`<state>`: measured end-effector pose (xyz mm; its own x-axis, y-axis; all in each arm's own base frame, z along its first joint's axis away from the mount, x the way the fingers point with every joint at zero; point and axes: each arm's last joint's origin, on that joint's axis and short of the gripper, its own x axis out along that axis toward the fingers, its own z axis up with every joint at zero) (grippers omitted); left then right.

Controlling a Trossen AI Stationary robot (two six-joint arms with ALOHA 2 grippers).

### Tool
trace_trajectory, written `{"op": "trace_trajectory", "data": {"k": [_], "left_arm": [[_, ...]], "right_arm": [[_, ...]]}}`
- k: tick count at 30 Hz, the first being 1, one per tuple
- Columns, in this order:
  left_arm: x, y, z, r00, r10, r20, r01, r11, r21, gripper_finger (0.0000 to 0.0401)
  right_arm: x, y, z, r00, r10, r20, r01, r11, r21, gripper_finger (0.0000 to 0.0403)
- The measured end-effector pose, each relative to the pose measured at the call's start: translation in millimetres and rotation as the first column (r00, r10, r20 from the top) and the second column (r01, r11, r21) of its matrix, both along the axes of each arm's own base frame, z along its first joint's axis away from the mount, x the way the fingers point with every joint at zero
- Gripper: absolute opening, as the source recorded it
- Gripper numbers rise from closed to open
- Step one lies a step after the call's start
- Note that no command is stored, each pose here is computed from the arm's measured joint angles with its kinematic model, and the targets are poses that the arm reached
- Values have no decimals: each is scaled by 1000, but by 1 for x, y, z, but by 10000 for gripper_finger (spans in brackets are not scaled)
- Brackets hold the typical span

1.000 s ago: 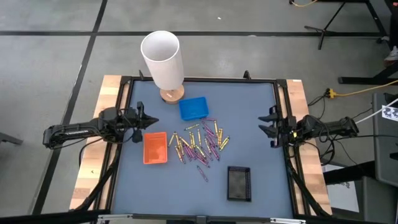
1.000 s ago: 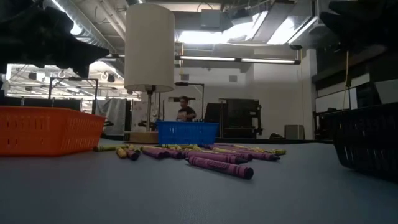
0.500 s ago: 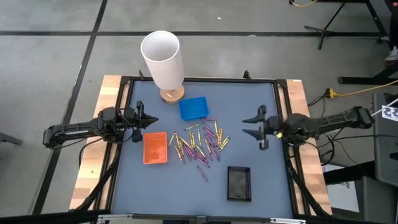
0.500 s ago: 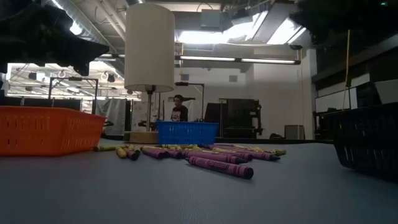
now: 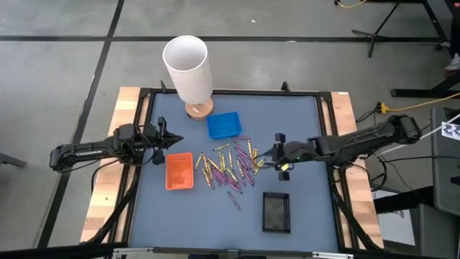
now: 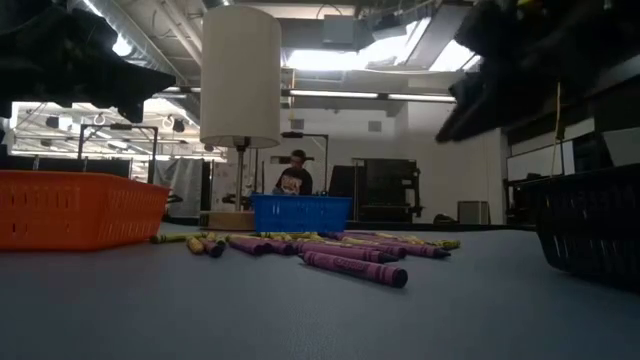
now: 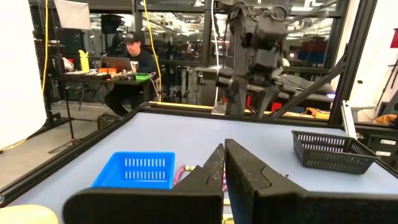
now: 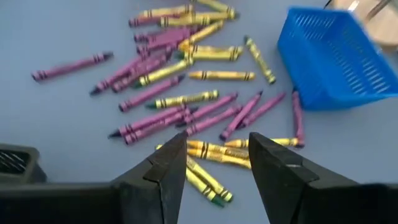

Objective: Sort crayons
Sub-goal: Put the green crayon into the black bin

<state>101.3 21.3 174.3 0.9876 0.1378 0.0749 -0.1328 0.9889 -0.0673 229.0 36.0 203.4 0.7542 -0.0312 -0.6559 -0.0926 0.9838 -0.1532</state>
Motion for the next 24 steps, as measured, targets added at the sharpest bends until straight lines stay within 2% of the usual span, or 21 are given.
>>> {"op": "trace_trajectory", "data": {"k": [9,24], "left_arm": [[0,0,0,1000,0,-1,0,1000,0,0],[0,0,0,1000,2,-1,-2,1000,0,0]], "right_arm": [[13,2,-34,986,48,-162,-60,995,-74,172],[21,5,-63,950,126,-285,-159,983,-96,172]]}}
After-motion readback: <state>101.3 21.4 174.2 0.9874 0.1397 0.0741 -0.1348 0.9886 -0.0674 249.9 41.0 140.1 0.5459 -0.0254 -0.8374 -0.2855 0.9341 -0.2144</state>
